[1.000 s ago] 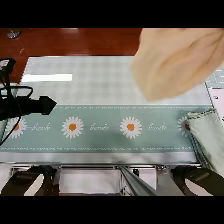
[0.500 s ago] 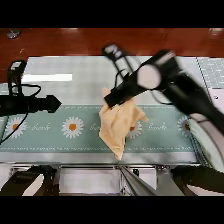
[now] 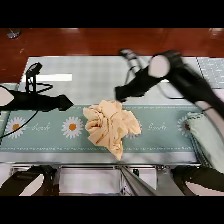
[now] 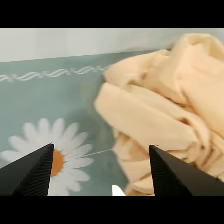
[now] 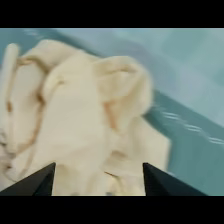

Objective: Fold the shirts.

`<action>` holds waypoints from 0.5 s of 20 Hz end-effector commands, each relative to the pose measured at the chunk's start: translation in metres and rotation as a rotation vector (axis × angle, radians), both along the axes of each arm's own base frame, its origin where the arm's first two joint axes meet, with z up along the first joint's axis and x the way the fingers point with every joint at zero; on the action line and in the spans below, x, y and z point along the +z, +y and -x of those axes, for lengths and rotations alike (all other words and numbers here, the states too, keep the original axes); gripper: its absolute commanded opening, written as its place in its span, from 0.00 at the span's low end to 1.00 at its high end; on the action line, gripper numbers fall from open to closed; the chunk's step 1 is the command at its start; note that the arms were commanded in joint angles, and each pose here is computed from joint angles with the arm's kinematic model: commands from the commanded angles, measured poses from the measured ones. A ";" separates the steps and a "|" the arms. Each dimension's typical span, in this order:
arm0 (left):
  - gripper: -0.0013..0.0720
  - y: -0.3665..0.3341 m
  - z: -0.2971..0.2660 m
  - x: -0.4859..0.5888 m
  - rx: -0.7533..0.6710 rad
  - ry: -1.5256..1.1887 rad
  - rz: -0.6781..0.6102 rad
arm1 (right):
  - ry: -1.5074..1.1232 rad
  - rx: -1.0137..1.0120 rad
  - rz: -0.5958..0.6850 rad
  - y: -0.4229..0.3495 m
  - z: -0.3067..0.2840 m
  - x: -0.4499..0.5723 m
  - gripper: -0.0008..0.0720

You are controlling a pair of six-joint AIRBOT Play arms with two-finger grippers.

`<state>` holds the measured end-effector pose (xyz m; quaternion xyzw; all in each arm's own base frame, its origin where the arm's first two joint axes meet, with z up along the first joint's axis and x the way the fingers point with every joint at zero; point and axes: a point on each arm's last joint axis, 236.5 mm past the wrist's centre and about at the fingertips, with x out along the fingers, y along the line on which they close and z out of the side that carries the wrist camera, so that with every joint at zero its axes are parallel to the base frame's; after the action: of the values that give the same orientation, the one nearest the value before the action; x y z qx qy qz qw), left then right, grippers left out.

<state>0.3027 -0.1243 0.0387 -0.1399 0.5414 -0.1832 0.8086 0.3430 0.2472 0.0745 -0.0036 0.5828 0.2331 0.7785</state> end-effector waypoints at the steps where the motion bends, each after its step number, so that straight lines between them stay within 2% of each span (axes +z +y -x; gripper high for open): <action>1: 0.97 -0.038 -0.002 -0.001 -0.094 0.060 0.150 | -0.060 -0.274 0.160 -0.136 0.001 0.024 0.88; 3: 0.97 -0.051 -0.013 -0.018 -0.160 0.104 0.141 | -0.006 -0.392 0.191 -0.179 0.031 -0.005 0.88; 6: 0.97 -0.090 -0.028 -0.040 -0.312 0.151 0.108 | 0.118 -0.449 0.039 -0.158 0.085 -0.067 0.87; 10: 0.98 -0.086 -0.010 -0.092 -0.540 0.368 -0.161 | 0.242 -0.434 -0.172 -0.094 0.134 -0.116 0.87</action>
<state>0.3294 -0.2127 -0.0195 -0.0518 0.6384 -0.3168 0.6996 0.2396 0.1192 -0.0117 0.1369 0.6339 0.0821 0.7568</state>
